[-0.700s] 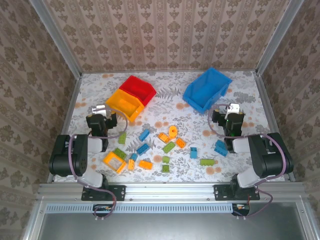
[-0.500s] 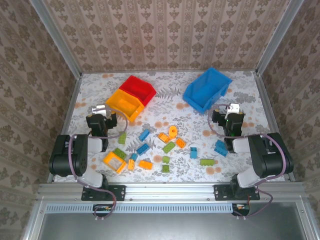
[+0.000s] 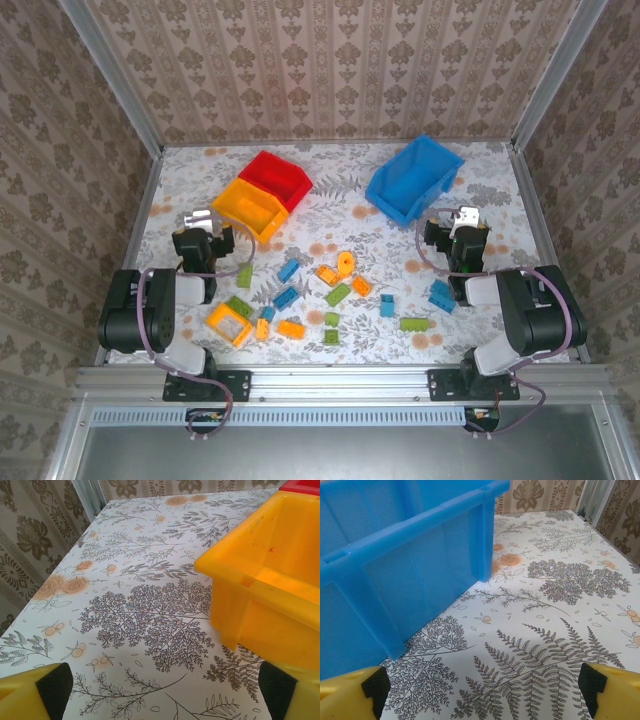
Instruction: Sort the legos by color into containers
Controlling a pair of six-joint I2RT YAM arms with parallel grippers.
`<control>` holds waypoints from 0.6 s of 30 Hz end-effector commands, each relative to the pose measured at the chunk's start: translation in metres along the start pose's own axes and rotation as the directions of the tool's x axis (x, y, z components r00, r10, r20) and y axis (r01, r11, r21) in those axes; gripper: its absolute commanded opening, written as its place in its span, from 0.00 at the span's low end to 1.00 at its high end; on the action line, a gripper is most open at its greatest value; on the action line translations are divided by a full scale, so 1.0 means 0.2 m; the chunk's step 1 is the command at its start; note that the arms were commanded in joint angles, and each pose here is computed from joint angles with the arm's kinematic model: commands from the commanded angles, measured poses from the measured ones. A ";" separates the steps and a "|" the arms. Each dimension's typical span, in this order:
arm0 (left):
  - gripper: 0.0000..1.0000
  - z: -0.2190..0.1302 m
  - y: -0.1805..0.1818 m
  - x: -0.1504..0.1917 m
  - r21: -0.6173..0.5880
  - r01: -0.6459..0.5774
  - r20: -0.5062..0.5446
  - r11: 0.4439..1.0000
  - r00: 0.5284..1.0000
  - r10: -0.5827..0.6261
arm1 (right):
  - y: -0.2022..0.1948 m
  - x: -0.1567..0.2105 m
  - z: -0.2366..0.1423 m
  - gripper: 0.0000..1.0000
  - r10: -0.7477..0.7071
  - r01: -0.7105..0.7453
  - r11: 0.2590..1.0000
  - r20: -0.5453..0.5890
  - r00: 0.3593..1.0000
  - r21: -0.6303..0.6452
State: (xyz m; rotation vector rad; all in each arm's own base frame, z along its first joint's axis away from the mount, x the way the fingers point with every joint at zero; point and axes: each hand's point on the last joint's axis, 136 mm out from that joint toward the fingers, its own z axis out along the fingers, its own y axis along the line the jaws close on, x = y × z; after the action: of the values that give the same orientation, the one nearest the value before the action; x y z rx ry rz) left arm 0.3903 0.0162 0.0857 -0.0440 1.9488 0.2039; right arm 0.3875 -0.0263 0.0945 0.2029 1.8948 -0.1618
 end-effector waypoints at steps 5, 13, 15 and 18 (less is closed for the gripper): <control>1.00 -0.09 0.00 -0.18 -0.014 -0.035 0.061 0.999 0.998 0.036 | 0.05 -0.15 -0.05 1.00 -0.039 0.040 0.999 0.028 0.999 -0.035; 1.00 -0.54 -0.01 -0.74 -0.063 0.029 0.190 0.998 0.982 -0.017 | 0.06 -0.88 -0.48 1.00 0.097 -0.096 0.995 0.151 0.984 -0.017; 1.00 -0.72 -0.01 -0.90 -0.068 0.078 0.222 0.995 0.973 -0.061 | 0.09 -1.07 -0.65 1.00 0.245 -0.236 0.968 0.115 0.963 -0.091; 1.00 -0.92 0.03 -0.83 -0.029 0.362 -0.027 0.932 0.931 -0.363 | 0.28 -1.00 -0.81 1.00 0.406 -0.437 0.846 -0.162 0.899 -0.306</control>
State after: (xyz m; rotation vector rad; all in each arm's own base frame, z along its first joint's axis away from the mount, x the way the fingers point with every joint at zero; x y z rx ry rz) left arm 0.3288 -0.0430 0.3438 -0.1485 1.6455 0.0294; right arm 0.3450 0.0207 0.3969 0.2928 1.5689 0.1899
